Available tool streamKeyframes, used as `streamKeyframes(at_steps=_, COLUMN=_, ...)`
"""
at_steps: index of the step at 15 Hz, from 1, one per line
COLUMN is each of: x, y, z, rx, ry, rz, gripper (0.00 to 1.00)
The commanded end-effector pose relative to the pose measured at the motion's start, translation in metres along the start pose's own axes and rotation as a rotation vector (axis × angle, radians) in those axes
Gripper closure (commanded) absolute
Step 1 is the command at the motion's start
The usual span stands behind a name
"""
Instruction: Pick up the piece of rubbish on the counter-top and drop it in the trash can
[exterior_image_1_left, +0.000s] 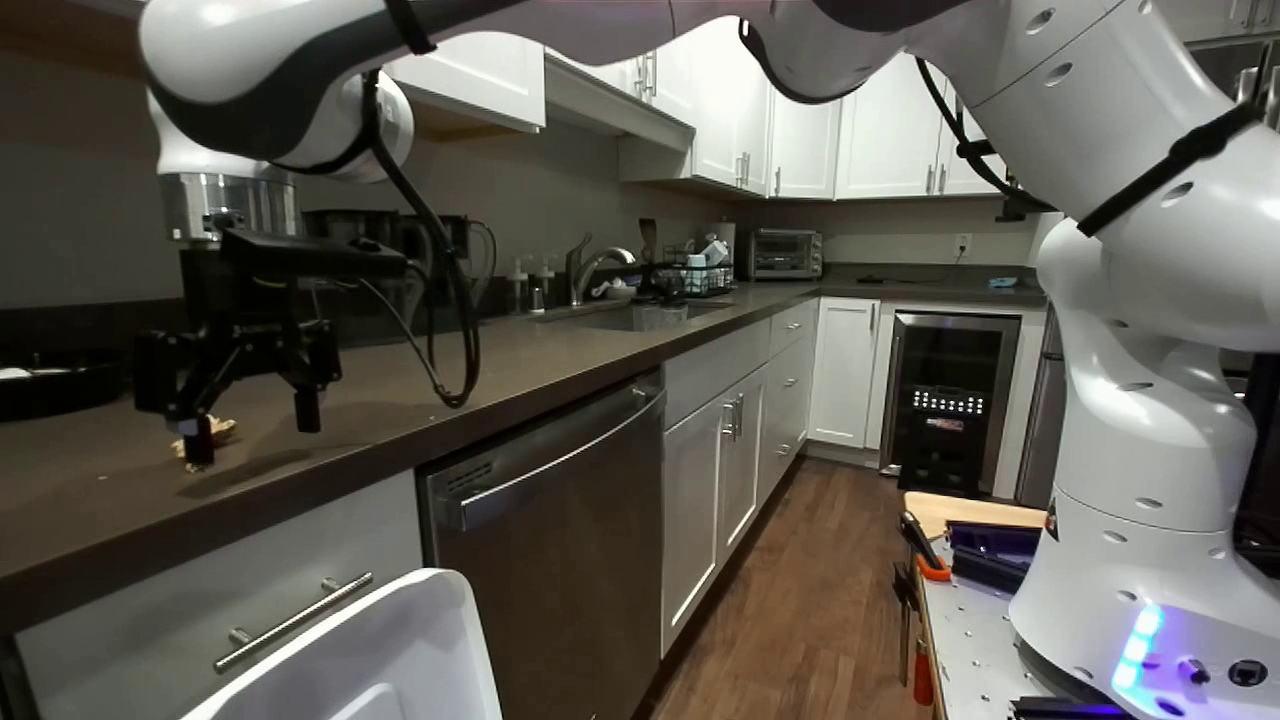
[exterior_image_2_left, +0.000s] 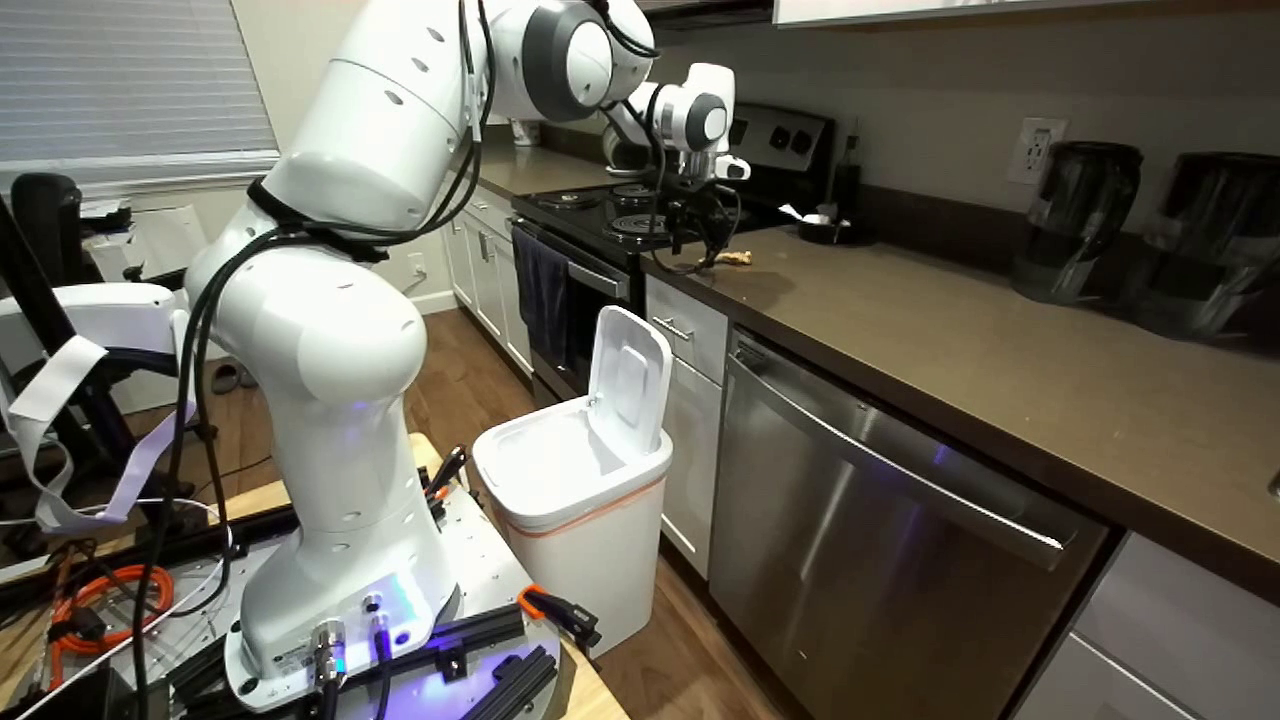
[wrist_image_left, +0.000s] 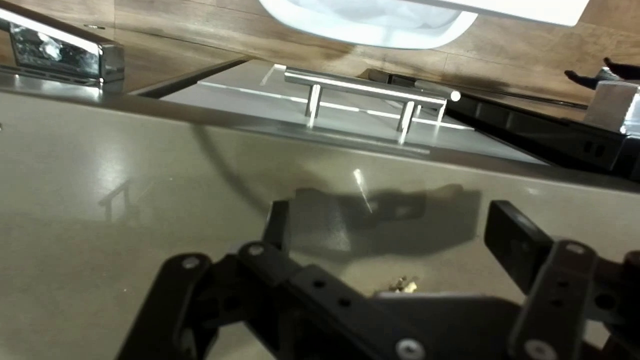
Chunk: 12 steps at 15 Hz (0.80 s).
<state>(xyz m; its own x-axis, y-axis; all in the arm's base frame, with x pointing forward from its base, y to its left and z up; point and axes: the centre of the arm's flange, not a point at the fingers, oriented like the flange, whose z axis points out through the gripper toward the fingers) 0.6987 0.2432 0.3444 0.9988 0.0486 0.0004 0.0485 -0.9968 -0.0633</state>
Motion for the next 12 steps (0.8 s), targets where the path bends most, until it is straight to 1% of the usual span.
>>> streamKeyframes(at_steps=1, x=0.018, y=-0.016, z=-0.004, rx=0.009, ry=0.059, rz=0.048, gripper=0.00)
streamKeyframes(at_steps=2, x=0.022, y=-0.019, z=-0.002, rx=0.016, ry=0.066, rz=0.058, gripper=0.00)
streamKeyframes(at_steps=6, x=0.042, y=-0.022, z=0.016, rx=0.001, ry=0.126, rz=0.145, gripper=0.00)
streamKeyframes(at_steps=9, x=0.053, y=-0.018, z=0.030, rx=-0.046, ry=0.199, rz=0.193, gripper=0.00)
streamKeyframes(at_steps=10, x=0.055, y=-0.018, z=0.031, rx=-0.061, ry=0.219, rz=0.198, gripper=0.08)
streamKeyframes(at_steps=12, x=0.056, y=-0.021, z=0.027, rx=-0.101, ry=0.270, rz=0.198, gripper=0.33)
